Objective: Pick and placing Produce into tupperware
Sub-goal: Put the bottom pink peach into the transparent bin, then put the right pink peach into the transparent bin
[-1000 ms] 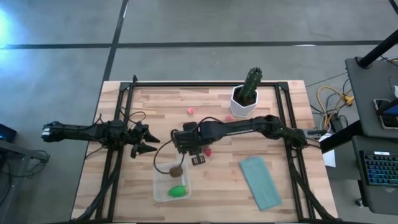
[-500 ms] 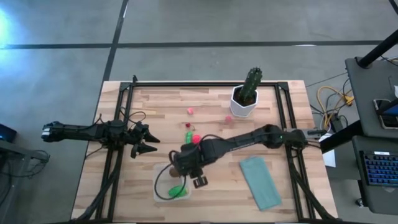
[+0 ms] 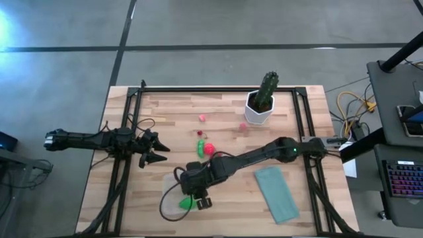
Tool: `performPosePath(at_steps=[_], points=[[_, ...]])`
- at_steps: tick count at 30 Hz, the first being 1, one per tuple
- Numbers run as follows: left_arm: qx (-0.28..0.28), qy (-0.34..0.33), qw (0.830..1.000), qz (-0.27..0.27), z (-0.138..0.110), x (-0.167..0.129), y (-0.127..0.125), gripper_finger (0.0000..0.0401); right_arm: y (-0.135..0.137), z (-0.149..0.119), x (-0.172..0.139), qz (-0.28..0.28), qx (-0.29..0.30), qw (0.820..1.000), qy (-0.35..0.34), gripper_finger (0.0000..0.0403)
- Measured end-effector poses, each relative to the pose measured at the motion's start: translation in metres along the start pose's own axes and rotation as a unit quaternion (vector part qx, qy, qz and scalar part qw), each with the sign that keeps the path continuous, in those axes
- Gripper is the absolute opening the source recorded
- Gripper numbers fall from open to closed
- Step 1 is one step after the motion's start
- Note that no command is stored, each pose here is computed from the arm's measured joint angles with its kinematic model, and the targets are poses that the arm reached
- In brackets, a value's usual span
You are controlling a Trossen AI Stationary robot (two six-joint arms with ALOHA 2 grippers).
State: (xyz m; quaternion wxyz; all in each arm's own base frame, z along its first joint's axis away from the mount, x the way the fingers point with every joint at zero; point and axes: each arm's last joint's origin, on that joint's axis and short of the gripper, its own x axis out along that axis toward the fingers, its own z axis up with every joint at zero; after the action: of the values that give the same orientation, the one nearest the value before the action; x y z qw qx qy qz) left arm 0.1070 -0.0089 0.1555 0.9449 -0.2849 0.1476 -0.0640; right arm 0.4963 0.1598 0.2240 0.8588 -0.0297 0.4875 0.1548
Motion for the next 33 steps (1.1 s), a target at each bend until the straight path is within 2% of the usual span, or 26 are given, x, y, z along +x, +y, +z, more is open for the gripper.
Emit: performPosePath(at_steps=[6,10,13,16,18,22,26,29,33], points=[[0.0,0.0,1.0,0.0,0.0,0.0,0.0,0.0246,-0.002,-0.001,0.005,-0.005,0.042,0.999,0.003,0.0203],[0.0,0.0,1.0,0.0,0.0,0.0,0.0,0.0246,-0.003,0.002,0.0,-0.04,0.054,0.998,-0.008,0.0244],[0.0,0.0,1.0,0.0,0.0,0.0,0.0,0.0246,-0.007,0.008,-0.018,-0.098,0.05,0.994,-0.023,0.0262],[0.0,0.0,1.0,0.0,0.0,0.0,0.0,0.0246,-0.017,0.011,-0.044,-0.126,0.059,0.99,-0.029,0.0268],[0.0,-0.001,1.0,-0.001,0.0,0.0,0.0,0.0246,-0.027,0.004,-0.055,-0.135,0.079,0.988,0.004,0.0269],[0.0,-0.001,1.0,-0.001,0.0,0.0,0.0,0.0246,-0.054,-0.017,-0.059,-0.154,0.129,0.974,0.106,0.0264],[0.0,-0.001,1.0,-0.001,0.0,0.0,0.0,0.0246,-0.078,-0.027,-0.061,-0.168,0.168,0.961,0.138,0.0253],[0.0,-0.001,1.0,-0.001,0.0,0.0,0.0,0.0246,-0.099,-0.037,-0.06,-0.174,0.221,0.946,0.162,0.0245],[0.0,-0.001,1.0,-0.001,0.0,0.0,0.0,0.0246,-0.126,-0.058,-0.065,-0.206,0.269,0.911,0.234,0.0238]])
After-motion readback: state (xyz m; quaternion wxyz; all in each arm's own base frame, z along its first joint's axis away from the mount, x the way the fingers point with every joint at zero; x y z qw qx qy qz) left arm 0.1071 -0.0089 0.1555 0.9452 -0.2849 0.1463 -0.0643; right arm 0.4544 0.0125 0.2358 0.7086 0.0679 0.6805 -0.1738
